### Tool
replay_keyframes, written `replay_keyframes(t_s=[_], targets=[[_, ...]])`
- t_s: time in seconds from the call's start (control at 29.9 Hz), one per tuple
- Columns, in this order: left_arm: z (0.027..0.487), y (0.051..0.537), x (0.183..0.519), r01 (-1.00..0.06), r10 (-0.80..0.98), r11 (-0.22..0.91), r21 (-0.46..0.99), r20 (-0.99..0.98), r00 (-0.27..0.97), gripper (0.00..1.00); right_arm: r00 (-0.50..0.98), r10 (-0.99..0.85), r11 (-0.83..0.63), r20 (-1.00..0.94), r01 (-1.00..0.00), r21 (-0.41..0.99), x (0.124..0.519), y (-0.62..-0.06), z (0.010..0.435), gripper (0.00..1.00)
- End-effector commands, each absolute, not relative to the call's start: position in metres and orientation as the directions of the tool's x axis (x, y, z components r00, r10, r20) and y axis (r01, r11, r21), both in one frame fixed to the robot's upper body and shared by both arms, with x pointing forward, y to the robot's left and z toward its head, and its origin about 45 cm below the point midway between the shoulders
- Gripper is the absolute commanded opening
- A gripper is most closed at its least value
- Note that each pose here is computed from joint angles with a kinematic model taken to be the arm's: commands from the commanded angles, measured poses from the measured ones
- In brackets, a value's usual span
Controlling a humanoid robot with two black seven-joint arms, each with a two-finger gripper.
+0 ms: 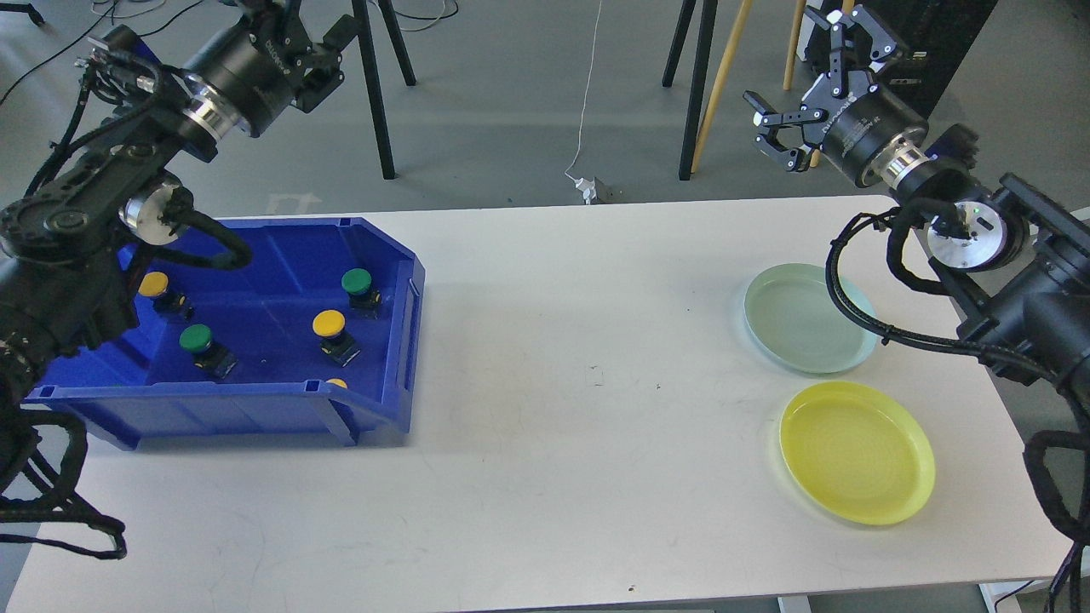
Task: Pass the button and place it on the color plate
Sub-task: 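Move the left gripper over the blue bin toward a yellow button, then lower the left gripper into the bin and grasp the yellow button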
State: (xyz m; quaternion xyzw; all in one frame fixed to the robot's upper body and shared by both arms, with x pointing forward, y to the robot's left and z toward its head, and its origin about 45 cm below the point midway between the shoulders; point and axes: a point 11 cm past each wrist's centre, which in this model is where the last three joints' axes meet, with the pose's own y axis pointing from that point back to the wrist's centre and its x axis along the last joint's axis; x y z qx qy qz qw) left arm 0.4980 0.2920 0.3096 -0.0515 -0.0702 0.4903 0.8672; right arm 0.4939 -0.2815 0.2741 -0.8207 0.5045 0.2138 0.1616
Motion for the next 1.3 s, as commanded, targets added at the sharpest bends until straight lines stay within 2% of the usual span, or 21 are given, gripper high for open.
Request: replay_keyframes(t_s=[0.0,0.13,0.23,0.37,0.43,0.53,0.64,0.7,0.77,0.87,0.94,1.04,1.1,1.17,1.27], targets=[[0.296,0.300,0.495,-0.858,0.868,0.496,-0.132,0.061,0.493,1.00,0.385,-0.736,-0.434,-0.557,-0.900,-0.048,0.493,-0.271,0.262,1.00],[0.303,0.318,0.498,-0.882,0.894,0.447,-0.148,0.043,0.446,1.00,0.368,-0.723,-0.400,-0.584,-0.913,-0.081,0.495,-0.279,0.269,1.00],[0.301,0.344,0.499,-0.922,0.930,0.340,-0.187,-0.076,0.359,1.00,0.335,-0.698,-0.357,-0.633,-0.929,-0.098,0.494,-0.291,0.267,1.00],[0.303,0.326,0.494,-0.910,0.872,0.286,-0.299,-0.313,0.376,1.00,0.300,-0.692,-0.323,-0.656,-0.942,-0.090,0.495,-0.301,0.262,1.00],[0.318,0.315,0.490,-0.884,0.824,0.280,-0.374,-0.380,0.421,1.00,0.300,-0.694,-0.321,-0.655,-0.943,-0.091,0.495,-0.302,0.263,1.00],[0.349,0.308,0.485,-0.836,0.814,0.341,-0.430,-0.309,0.491,1.00,0.293,-0.702,-0.315,-0.650,-0.945,-0.085,0.494,-0.307,0.262,1.00],[0.379,0.318,0.471,-0.783,0.843,0.484,-0.391,-0.031,0.537,1.00,0.284,-0.716,-0.302,-0.638,-0.950,-0.083,0.493,-0.317,0.264,1.00],[0.387,0.305,0.459,-0.728,0.779,0.627,-0.276,0.219,0.588,1.00,0.275,-0.730,-0.289,-0.626,-0.954,-0.082,0.493,-0.328,0.268,1.00],[0.380,0.301,0.445,-0.685,0.650,0.722,-0.097,0.434,0.623,1.00,0.257,-0.740,-0.276,-0.622,-0.959,-0.068,0.489,-0.337,0.263,1.00],[0.350,0.301,0.425,-0.611,0.338,0.754,0.242,0.655,0.676,0.99,0.222,-0.765,-0.257,-0.605,-0.966,-0.031,0.480,-0.354,0.250,1.00],[0.317,0.307,0.415,-0.549,0.080,0.690,0.472,0.703,0.706,0.99,0.214,-0.780,-0.254,-0.588,-0.967,-0.015,0.478,-0.360,0.248,1.00],[0.258,0.333,0.395,-0.435,-0.282,0.495,0.752,0.613,0.738,0.98,0.207,-0.792,-0.250,-0.574,-0.968,-0.004,0.476,-0.367,0.248,1.00],[0.236,0.350,0.389,-0.442,-0.411,0.415,0.795,0.597,0.689,0.98,0.201,-0.796,-0.247,-0.571,-0.969,0.005,0.474,-0.369,0.244,1.00],[0.226,0.365,0.389,-0.442,-0.460,0.355,0.824,0.566,0.684,0.98,0.190,-0.799,-0.243,-0.571,-0.970,0.018,0.471,-0.371,0.238,1.00],[0.215,0.352,0.394,-0.425,-0.474,0.362,0.830,0.556,0.682,0.98,0.178,-0.807,-0.233,-0.564,-0.972,0.026,0.468,-0.379,0.237,1.00]])
